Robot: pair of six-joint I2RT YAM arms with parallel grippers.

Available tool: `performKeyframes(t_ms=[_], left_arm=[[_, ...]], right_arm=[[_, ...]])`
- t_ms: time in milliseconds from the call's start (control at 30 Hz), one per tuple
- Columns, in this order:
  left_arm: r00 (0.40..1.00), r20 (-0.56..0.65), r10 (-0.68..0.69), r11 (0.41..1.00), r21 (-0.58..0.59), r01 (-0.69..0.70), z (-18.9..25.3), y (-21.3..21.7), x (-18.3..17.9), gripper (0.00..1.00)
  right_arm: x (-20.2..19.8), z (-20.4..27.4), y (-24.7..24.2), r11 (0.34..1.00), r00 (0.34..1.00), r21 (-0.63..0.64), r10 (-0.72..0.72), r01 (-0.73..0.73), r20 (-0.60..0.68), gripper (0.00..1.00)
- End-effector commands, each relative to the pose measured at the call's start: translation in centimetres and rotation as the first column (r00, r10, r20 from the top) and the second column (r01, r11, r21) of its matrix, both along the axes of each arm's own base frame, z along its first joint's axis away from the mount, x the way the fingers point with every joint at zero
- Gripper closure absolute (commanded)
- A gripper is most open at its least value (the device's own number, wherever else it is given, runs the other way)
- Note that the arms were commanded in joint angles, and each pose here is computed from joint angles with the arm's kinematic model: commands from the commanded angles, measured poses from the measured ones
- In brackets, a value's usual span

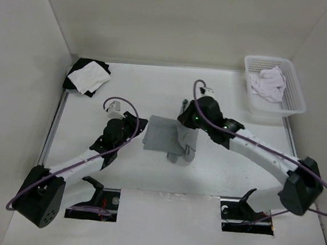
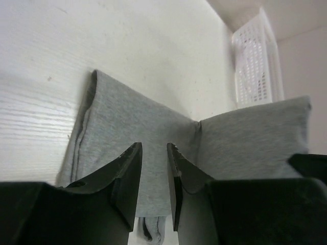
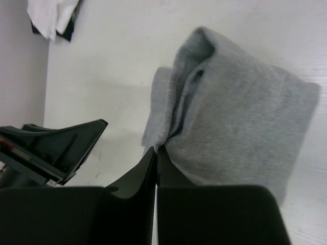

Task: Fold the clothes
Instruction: Fold the tank top

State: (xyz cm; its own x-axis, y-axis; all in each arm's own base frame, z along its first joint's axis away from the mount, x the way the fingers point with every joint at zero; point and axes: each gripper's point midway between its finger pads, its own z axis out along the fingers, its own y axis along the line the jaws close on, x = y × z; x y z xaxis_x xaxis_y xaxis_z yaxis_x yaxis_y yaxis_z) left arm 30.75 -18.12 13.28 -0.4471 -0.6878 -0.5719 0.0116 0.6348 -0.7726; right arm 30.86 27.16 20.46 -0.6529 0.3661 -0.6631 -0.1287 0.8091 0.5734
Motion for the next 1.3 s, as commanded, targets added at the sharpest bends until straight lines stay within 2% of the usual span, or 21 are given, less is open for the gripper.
performKeyframes(t_ms=[0,100,133,267,333,500,567,700,733,867,967,1100,1267], left_arm=[[1.0,0.011,0.021,0.999,-0.028,-0.02,0.3,1.7,-0.5,0.75],[0.999,0.017,0.047,0.998,-0.041,-0.046,0.4,3.3,-0.7,0.75],[0.998,0.015,0.06,0.997,-0.046,-0.059,0.5,3.9,-0.7,0.75],[0.994,0.008,0.111,0.992,-0.054,-0.11,0.5,6.1,-0.9,0.73],[0.991,0.013,0.133,0.99,-0.05,-0.132,0.6,7.1,-0.9,0.72],[0.992,0.004,0.125,0.991,-0.044,-0.125,0.5,6.9,-0.7,0.72],[0.995,-0.007,0.099,0.995,-0.031,-0.099,0.2,5.9,-0.5,0.72],[0.999,-0.003,0.033,0.999,0.016,-0.033,-0.1,3.4,-0.4,0.71],[1.0,-0.003,0.008,0.999,0.034,-0.008,-0.1,2.5,-0.5,0.71],[0.999,0.011,-0.049,0.994,0.096,0.048,-0.1,-0.2,-0.8,0.71],[0.997,0.018,-0.078,0.983,0.169,0.073,-0.3,-1.4,-0.9,0.73],[1.0,-0.004,-0.015,0.97,0.242,0.016,-0.9,0.7,-0.4,0.71],[0.993,-0.037,0.115,0.956,0.275,-0.101,-2.2,5.6,-0.5,0.62]], right_arm=[[0.4,-0.2,4.0,0.996,1.0,-0.08,0.03,-0.03,-0.007,0.97],[0.6,-1.9,9.2,0.99,0.995,-0.107,0.091,-0.096,-0.051,0.97],[0.6,-2.8,10.7,0.987,0.992,-0.111,0.104,-0.112,-0.073,0.93],[0.6,-5.6,14.2,0.981,0.986,-0.135,0.122,-0.136,-0.111,0.58],[-0.2,-4.9,15.0,0.982,0.985,-0.107,0.148,-0.158,-0.091,0.52],[-2.3,-2.4,12.4,0.987,0.988,-0.039,0.153,-0.154,-0.015,0.54],[-3.3,-2.0,10.4,0.989,0.989,-0.019,0.147,-0.147,0.013,0.62],[-4.5,-3.4,4.7,0.997,0.996,-0.013,0.078,-0.078,0.051,0.9],[-4.9,-3.9,3.4,0.998,0.996,-0.008,0.066,-0.065,0.06,0.95],[-6.3,-5.3,-1.5,1.0,0.996,0.026,0.008,-0.01,0.089,0.99],[-6.4,-5.9,-5.5,0.997,0.991,0.054,-0.068,0.062,0.119,0.96],[-5.2,-6.6,-10.2,0.977,0.966,0.108,-0.201,0.186,0.161,0.85],[-3.5,-7.9,-15.2,0.928,0.908,0.157,-0.364,0.337,0.206,0.6]])
